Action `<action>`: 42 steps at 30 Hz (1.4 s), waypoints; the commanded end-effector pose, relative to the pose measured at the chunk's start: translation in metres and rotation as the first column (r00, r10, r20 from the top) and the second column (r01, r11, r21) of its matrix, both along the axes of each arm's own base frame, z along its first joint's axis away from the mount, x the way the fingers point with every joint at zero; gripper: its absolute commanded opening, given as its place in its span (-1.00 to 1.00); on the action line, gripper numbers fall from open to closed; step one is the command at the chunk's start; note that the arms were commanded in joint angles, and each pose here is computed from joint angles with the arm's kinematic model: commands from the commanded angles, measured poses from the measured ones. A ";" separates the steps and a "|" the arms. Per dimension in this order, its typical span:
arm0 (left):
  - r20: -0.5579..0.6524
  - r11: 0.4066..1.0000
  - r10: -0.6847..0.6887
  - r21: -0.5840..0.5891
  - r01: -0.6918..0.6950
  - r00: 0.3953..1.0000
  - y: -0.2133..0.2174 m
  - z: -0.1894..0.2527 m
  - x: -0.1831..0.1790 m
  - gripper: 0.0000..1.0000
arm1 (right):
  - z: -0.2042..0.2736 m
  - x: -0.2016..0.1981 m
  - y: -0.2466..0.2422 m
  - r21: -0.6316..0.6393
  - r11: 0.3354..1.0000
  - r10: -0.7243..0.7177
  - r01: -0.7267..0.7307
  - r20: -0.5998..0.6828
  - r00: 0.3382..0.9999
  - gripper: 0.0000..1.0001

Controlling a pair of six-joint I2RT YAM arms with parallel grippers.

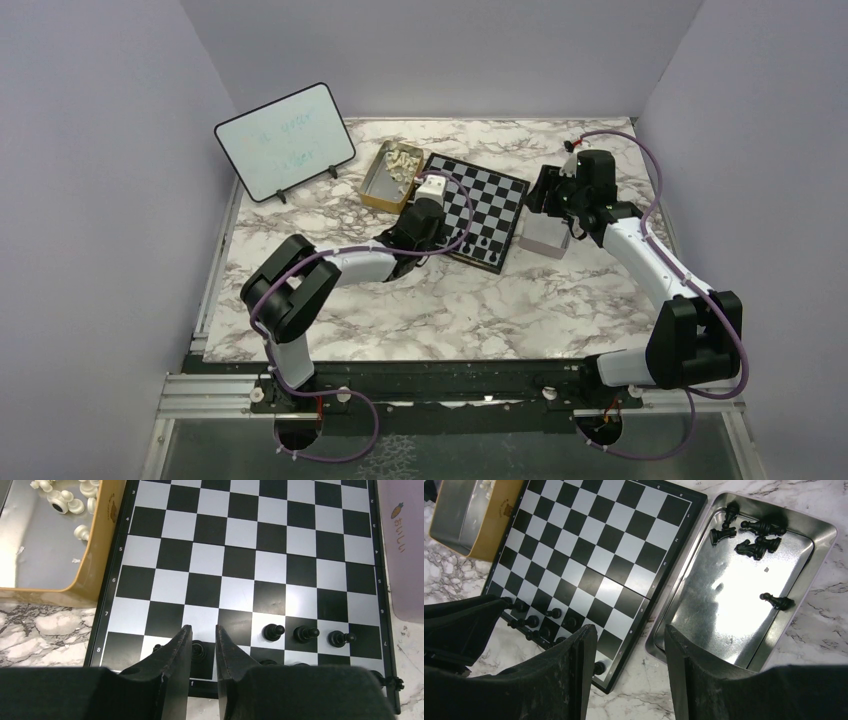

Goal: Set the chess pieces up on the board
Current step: Place the chess piece on the chessboard.

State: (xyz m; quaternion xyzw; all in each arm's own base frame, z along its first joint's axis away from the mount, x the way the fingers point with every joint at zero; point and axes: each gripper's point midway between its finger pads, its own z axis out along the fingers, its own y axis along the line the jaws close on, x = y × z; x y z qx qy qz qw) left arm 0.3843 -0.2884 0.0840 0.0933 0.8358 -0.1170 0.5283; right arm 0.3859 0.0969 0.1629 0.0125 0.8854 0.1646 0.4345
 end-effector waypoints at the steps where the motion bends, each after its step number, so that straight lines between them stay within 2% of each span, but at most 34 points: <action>1: -0.030 1.000 -0.014 0.007 0.014 0.999 -0.007 0.001 0.004 -0.51 | 0.010 -0.002 -0.002 -0.005 1.000 0.005 -0.005 0.020 1.000 0.14; 6: -0.060 1.000 -0.004 0.028 0.006 0.998 -0.007 -0.003 0.005 -0.59 | 0.010 -0.001 -0.002 -0.006 1.000 0.005 -0.005 0.022 1.000 0.14; 17: -0.112 0.998 0.014 0.070 -0.006 0.994 -0.006 -0.010 0.005 -0.60 | 0.009 -0.002 -0.002 -0.008 1.000 0.006 -0.005 0.020 1.000 0.14; 20: -0.116 0.997 0.015 0.075 -0.007 0.993 -0.005 -0.011 0.006 -0.65 | 0.010 -0.002 -0.002 -0.006 1.000 0.006 -0.005 0.022 1.000 0.14; 42: -0.152 0.991 0.043 0.130 -0.024 0.987 0.000 -0.017 0.006 -0.67 | 0.009 -0.002 -0.002 -0.004 1.000 0.009 -0.009 0.020 1.000 0.14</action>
